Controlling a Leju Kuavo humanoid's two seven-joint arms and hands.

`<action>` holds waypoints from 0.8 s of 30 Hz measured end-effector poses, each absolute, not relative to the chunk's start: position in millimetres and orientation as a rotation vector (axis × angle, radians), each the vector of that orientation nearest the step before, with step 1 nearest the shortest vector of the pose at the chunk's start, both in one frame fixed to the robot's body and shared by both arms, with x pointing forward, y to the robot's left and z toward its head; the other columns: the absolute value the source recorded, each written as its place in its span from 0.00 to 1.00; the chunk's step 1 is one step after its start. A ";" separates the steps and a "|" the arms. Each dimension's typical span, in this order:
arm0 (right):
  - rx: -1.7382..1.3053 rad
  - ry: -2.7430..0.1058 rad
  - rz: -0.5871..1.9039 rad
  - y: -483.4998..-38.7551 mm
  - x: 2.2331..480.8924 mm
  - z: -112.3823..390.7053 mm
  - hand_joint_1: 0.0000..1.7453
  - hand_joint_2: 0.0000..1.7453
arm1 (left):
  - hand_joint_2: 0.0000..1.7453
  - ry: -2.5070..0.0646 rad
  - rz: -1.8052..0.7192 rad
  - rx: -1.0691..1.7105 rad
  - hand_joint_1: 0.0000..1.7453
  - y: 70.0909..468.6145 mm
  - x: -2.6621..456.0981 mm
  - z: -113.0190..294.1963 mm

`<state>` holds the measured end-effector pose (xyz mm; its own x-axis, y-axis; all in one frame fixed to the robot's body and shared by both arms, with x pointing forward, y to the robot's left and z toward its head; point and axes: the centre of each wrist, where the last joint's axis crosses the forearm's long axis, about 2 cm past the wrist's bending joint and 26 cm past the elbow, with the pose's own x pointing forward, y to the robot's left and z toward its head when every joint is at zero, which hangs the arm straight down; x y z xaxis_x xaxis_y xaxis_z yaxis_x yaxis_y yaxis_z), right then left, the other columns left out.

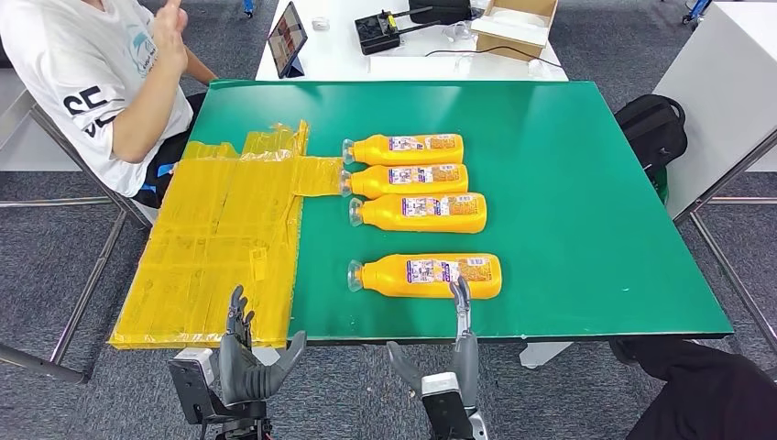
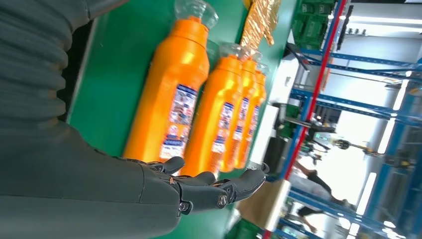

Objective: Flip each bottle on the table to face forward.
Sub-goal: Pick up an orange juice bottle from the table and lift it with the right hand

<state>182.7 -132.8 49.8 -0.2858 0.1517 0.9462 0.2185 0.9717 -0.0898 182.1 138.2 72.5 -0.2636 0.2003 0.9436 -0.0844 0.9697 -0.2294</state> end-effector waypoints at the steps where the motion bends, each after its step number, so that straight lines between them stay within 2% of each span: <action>1: -0.280 -1.879 -0.058 -133.5 183.3 51.1 0.00 1.00 | 1.00 -1.820 0.270 -0.084 0.00 138.3 182.1 72.5; 6: -0.323 -1.921 -0.018 -136.7 186.2 56.8 0.00 1.00 | 1.00 -1.826 0.266 -0.083 0.00 138.4 182.2 72.5; 10: -0.419 -1.984 0.158 -147.2 198.1 68.5 0.00 1.00 | 1.00 -1.849 0.251 -0.102 0.00 138.2 185.0 74.1; 17: -0.547 -1.881 0.443 -201.6 246.1 88.0 0.00 1.00 | 1.00 -1.869 0.197 -0.174 0.00 134.0 196.4 76.2; 24: -0.626 -1.847 0.513 -232.6 271.4 100.9 0.00 1.00 | 1.00 -1.867 0.178 -0.185 0.00 132.5 198.7 75.4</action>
